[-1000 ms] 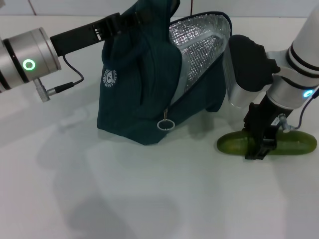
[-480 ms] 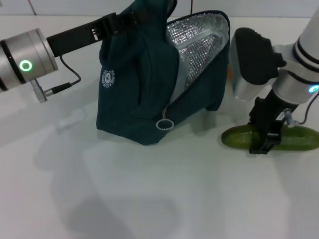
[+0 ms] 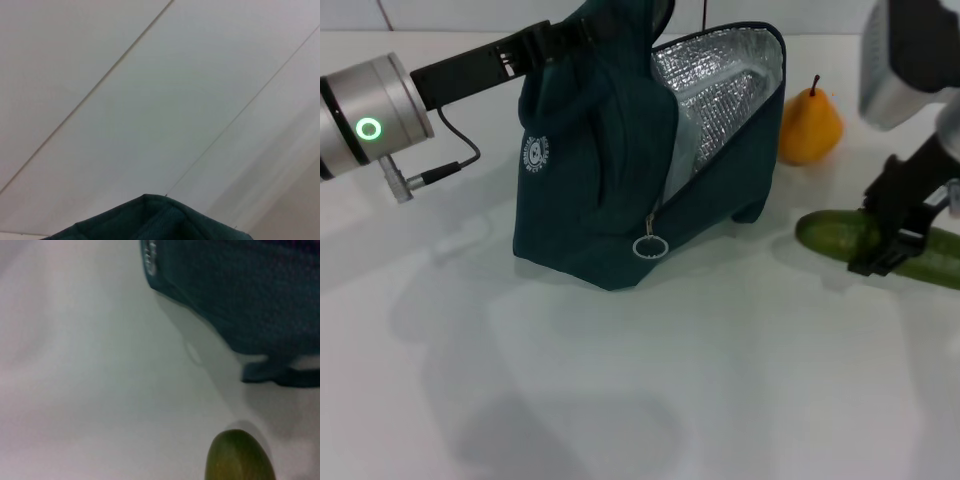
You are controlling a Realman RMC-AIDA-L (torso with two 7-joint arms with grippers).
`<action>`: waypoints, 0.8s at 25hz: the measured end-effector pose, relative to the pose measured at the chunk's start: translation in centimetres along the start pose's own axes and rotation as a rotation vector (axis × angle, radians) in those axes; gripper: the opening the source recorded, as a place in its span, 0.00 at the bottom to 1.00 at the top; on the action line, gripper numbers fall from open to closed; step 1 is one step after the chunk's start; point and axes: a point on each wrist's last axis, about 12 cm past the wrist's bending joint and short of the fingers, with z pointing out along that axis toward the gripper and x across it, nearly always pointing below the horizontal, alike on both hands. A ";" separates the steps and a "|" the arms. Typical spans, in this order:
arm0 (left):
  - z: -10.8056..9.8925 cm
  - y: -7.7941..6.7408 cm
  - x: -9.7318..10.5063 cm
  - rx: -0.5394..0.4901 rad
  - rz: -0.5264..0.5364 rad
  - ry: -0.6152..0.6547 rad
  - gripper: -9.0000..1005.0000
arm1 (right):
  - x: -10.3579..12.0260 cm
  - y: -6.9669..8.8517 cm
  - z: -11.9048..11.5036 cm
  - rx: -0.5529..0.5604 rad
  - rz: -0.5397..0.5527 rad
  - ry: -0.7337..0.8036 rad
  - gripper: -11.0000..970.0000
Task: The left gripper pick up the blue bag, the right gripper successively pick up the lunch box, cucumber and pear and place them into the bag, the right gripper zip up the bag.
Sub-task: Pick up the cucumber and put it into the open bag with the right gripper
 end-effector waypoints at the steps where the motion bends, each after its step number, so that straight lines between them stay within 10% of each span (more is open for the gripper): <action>1: 0.0 0.0 0.0 0.001 0.001 0.000 0.05 | 0.4 -0.1 -0.2 0.009 0.018 -0.003 0.59; 20: -0.1 0.0 0.1 0.002 0.002 0.000 0.05 | 6.5 -2.3 -8.8 0.289 0.314 -0.507 0.60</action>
